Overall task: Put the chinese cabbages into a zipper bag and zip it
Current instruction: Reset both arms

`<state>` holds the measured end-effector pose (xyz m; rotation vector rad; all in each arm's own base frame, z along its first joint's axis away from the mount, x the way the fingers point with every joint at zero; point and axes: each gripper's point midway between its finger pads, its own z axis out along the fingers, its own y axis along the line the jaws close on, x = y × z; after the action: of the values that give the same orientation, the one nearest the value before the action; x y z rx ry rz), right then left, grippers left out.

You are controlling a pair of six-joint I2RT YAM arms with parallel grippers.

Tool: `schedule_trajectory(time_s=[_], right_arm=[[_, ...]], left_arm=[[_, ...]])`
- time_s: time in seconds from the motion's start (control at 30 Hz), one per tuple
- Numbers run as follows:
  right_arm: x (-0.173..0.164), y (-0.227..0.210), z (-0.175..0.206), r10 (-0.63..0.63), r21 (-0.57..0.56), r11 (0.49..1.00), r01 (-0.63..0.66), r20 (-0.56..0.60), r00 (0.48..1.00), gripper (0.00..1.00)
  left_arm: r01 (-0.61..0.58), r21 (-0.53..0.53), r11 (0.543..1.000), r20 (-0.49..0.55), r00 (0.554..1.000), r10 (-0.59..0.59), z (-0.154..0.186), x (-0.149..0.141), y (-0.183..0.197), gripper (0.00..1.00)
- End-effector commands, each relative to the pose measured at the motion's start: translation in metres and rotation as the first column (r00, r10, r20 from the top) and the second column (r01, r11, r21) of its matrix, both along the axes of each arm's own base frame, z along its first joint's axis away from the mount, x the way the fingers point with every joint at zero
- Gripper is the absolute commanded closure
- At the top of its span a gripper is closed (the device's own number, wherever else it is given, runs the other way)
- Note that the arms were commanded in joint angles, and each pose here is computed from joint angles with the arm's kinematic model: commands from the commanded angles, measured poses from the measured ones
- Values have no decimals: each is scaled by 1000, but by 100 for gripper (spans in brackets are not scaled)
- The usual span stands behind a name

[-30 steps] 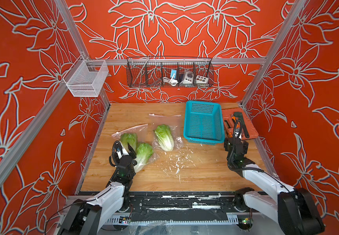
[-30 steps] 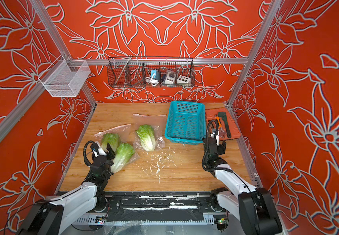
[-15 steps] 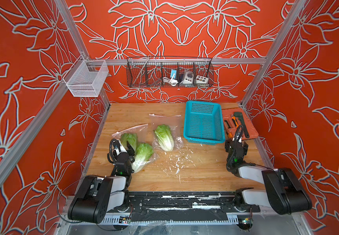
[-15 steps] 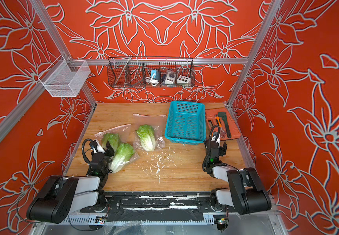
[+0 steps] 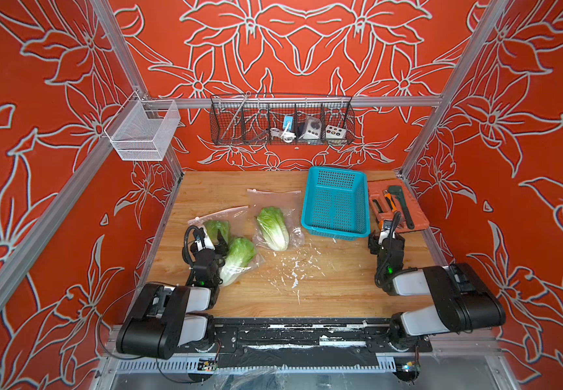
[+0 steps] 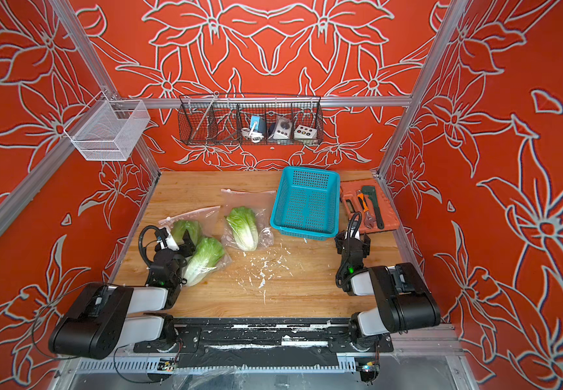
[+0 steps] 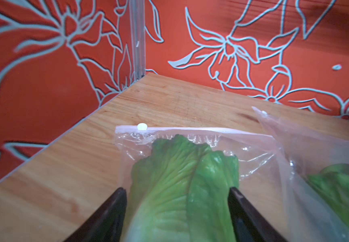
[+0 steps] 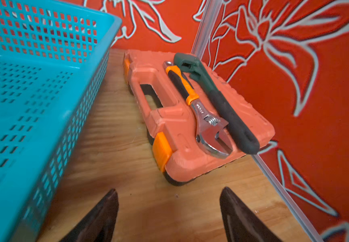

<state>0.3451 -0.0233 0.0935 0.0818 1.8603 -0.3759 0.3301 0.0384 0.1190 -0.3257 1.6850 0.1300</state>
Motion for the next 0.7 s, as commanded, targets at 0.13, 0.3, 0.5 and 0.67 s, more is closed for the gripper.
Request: schedule_trajectory(time_s=[0.13, 0.3, 0.5, 0.67], right_arm=[[8, -4, 11, -2, 19, 1000, 2, 17, 1000, 1], [15, -4, 12, -1, 14, 1000, 1, 12, 1000, 1], [20, -4, 8, 1, 15, 1000, -1, -21, 1000, 1], [20, -4, 8, 4, 21, 1000, -3, -28, 1000, 1]], left_arm=[[94, 31, 995, -17, 995, -93, -3, 7, -18, 1], [94, 40, 995, 9, 996, -94, 2, 6, -17, 1], [98, 40, 994, -8, 995, -97, 0, 8, -19, 1], [96, 42, 994, -6, 995, -96, 0, 7, -19, 1]])
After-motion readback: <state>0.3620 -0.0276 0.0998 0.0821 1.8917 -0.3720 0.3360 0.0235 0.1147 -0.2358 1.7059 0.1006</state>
